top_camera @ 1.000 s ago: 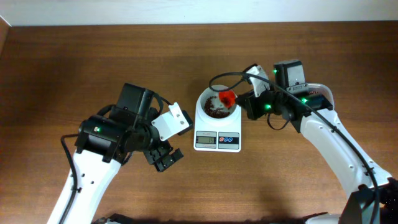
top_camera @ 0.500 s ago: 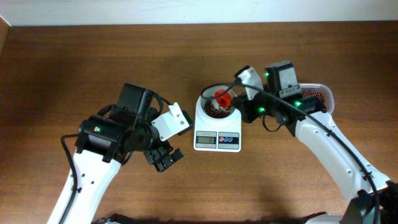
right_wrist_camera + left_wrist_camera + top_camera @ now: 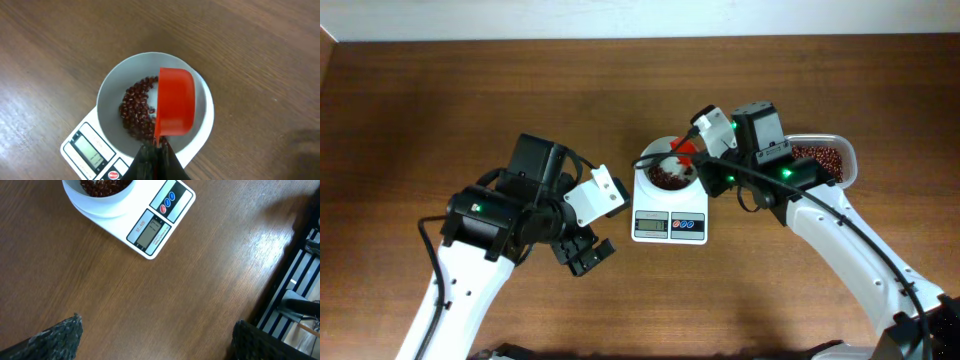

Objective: Scoop and weigh 50g on scale
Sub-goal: 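Tip the scoop to pour beans into the white bowl, then return the scoop to the bean tub and scoop more beans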

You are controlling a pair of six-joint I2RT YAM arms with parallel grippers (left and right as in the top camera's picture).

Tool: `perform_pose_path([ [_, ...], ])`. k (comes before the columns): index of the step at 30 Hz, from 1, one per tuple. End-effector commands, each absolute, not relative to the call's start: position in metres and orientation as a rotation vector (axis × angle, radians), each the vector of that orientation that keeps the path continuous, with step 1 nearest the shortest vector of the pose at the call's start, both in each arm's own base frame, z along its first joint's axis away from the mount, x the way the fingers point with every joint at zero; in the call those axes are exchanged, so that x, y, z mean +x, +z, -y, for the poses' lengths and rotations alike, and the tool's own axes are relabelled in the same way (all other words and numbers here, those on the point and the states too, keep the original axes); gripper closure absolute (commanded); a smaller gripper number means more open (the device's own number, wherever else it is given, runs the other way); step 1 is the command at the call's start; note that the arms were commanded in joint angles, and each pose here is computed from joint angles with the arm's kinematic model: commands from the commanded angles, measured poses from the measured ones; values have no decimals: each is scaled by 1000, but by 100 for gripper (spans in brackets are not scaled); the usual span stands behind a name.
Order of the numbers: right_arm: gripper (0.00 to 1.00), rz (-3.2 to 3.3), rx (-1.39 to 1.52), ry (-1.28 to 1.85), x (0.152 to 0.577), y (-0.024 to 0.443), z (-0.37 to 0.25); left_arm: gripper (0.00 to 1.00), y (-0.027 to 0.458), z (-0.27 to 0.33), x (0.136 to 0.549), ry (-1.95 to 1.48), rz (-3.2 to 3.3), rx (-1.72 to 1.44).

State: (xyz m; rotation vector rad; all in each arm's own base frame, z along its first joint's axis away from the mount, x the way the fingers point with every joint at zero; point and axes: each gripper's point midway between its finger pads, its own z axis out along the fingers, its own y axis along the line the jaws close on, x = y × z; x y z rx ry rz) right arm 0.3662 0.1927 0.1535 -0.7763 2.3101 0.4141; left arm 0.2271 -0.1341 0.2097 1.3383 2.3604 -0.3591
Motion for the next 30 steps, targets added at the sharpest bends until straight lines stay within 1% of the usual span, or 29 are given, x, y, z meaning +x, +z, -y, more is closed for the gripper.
perform_pose_path([
  [1, 96, -2238, -832, 483, 361, 175, -204, 1, 207, 132, 227, -356, -2361, 1351],
  [4, 96, -2290, -626, 503, 371, 183, -184, 1, 207, 132, 227, -356, -2361, 1351],
  [6, 96, -2272, -493, 495, 378, 204, -158, 1, 207, 132, 227, -356, -2361, 1351],
  [9, 96, -2135, -331, 394, 376, 265, -98, 1, 207, 132, 227, -356, -2361, 1351],
  [11, 96, -2121, -176, 226, 369, 281, -44, 1, 207, 132, 227, -356, -2361, 1351],
  [13, 96, -2215, -90, 51, 356, 264, 6, 1, 207, 132, 227, -356, -2361, 1351],
  [14, 96, -2308, -62, 29, 349, 241, 21, 1, 207, 132, 227, -356, -2361, 1351],
  [17, 96, -2462, 4, 6, 355, 194, 40, 1, 207, 132, 227, -356, -2361, 1351],
  [21, 96, -2629, 29, 7, 364, 135, 47, 1, 207, 132, 227, -356, -2361, 1351],
  [24, 96, -2712, 38, 6, 363, 107, 49, 1, 207, 132, 227, -356, -2361, 1351],
  [26, 96, -2738, 35, 37, 363, 99, 46, 1, 207, 132, 227, -356, -2361, 1351],
  [30, 96, -2748, -1, 260, 363, 90, 19, 1, 207, 132, 227, -356, -2361, 1351],
])
